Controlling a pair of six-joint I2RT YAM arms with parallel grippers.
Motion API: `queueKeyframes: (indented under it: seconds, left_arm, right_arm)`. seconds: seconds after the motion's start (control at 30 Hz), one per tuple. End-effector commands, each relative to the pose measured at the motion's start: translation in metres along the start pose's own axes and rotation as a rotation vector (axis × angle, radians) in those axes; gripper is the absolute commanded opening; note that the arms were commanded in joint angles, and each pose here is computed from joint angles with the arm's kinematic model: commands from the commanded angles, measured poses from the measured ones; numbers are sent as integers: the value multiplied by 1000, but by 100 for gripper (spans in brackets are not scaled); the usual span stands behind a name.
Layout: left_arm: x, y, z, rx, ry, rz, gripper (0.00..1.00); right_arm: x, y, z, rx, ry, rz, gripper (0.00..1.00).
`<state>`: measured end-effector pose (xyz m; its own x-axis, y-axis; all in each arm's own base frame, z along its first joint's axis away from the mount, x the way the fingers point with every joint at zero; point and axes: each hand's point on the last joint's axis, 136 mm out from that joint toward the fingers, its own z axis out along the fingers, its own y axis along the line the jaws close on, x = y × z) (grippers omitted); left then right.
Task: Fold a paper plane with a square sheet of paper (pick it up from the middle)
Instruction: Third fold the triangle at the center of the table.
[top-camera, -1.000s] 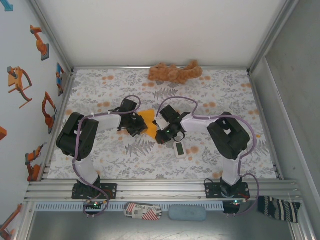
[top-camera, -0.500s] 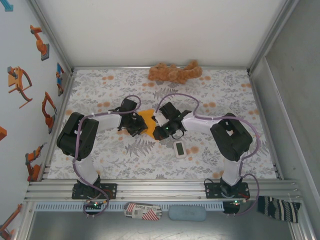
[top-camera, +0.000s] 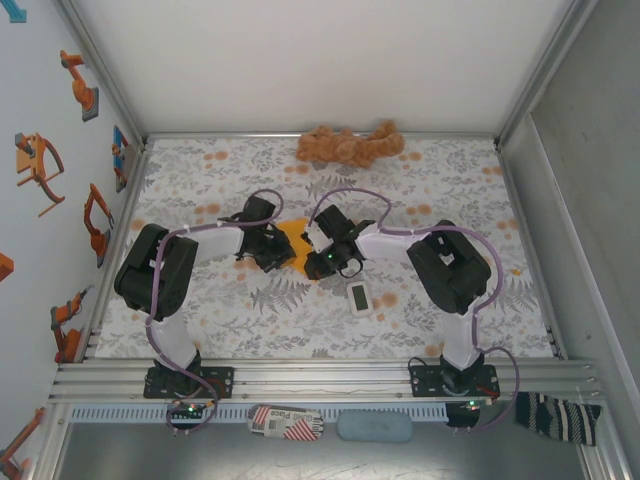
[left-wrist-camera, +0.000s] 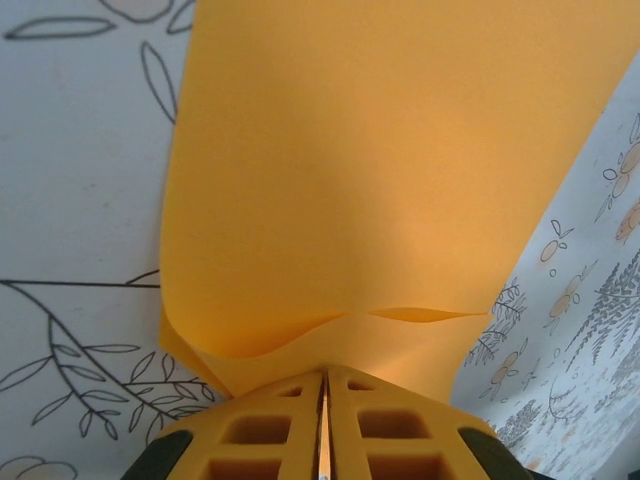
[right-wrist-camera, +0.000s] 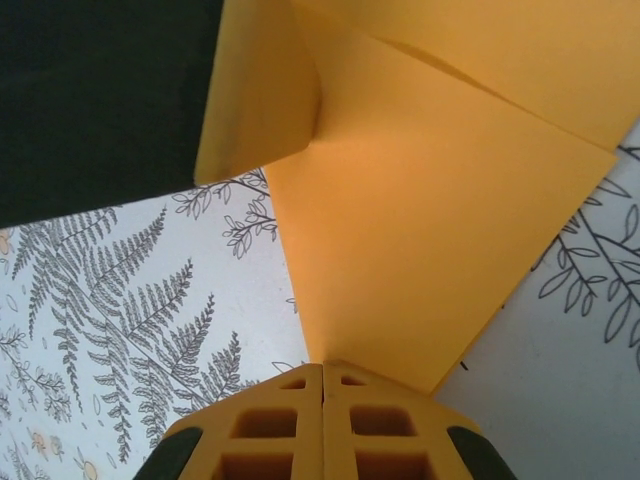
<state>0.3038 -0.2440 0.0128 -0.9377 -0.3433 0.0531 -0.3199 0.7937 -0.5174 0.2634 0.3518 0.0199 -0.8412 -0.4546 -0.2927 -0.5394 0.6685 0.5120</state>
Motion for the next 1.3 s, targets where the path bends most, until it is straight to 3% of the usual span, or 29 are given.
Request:
queueKeyframes:
  seconds: [0.0, 0.17, 0.37, 0.73, 1.27]
  left_arm:
    - [-6, 4, -3, -44, -34, 52, 13]
    - [-14, -34, -30, 109, -114, 139, 14]
    - [2, -46, -30, 226, -125, 178, 9]
    - [23, -34, -4, 236, -63, 159, 2]
    - [31, -11, 8, 176, -48, 166, 2]
  right_arm:
    - [13, -10, 6, 36, 41, 14, 0]
    - [18, -13, 8, 39, 59, 27, 0]
    - [20, -14, 10, 37, 70, 38, 0]
    - [22, -13, 11, 35, 79, 46, 0]
    - [29, -18, 13, 47, 104, 65, 0]
